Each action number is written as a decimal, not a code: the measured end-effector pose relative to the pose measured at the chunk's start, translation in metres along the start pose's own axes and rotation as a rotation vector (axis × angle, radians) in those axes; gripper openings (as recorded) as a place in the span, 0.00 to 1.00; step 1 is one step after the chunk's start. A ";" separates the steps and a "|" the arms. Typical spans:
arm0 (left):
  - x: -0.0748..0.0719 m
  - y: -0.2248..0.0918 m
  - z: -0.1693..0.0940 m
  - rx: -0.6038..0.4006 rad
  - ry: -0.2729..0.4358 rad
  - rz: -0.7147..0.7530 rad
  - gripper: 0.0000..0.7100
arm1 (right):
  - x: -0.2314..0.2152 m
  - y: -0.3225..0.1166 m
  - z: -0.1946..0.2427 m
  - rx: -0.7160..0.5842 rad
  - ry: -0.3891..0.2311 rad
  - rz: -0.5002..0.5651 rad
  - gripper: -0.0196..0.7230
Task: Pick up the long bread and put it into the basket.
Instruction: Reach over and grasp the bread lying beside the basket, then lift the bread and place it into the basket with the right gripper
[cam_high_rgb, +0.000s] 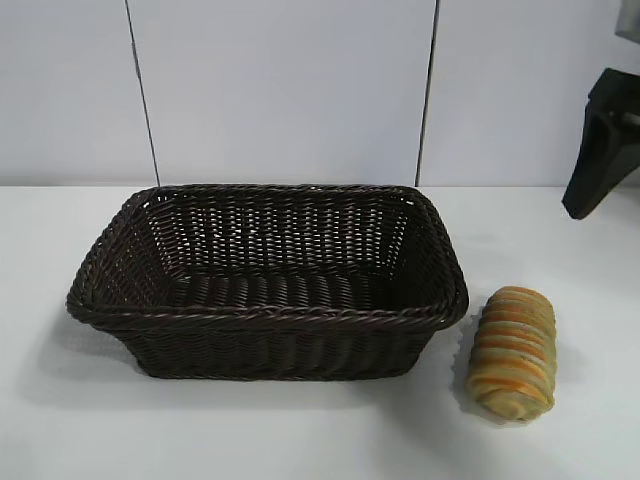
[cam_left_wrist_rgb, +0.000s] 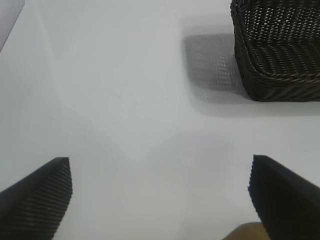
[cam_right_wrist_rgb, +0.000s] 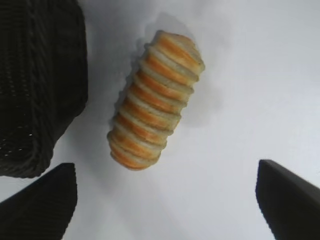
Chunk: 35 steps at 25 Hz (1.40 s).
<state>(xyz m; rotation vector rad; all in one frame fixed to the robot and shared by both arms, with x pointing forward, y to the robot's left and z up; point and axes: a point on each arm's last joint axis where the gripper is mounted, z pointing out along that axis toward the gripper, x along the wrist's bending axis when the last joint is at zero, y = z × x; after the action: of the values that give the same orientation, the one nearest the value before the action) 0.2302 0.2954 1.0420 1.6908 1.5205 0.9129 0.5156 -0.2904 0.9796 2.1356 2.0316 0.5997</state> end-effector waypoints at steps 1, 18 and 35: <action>0.000 0.000 0.000 -0.002 0.000 0.000 0.98 | -0.001 -0.002 0.003 -0.019 0.001 0.011 0.96; 0.000 0.000 0.000 -0.004 -0.003 -0.035 0.98 | 0.036 -0.016 0.078 0.015 0.027 -0.091 0.96; 0.000 0.001 0.000 -0.008 -0.003 -0.036 0.98 | 0.046 0.003 0.058 -0.004 0.053 -0.044 0.18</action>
<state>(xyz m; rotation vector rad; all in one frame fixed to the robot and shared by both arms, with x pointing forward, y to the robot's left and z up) 0.2306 0.2951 1.0426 1.6536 1.5386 0.8965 0.5406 -0.2354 0.9364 2.0882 2.0970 0.6610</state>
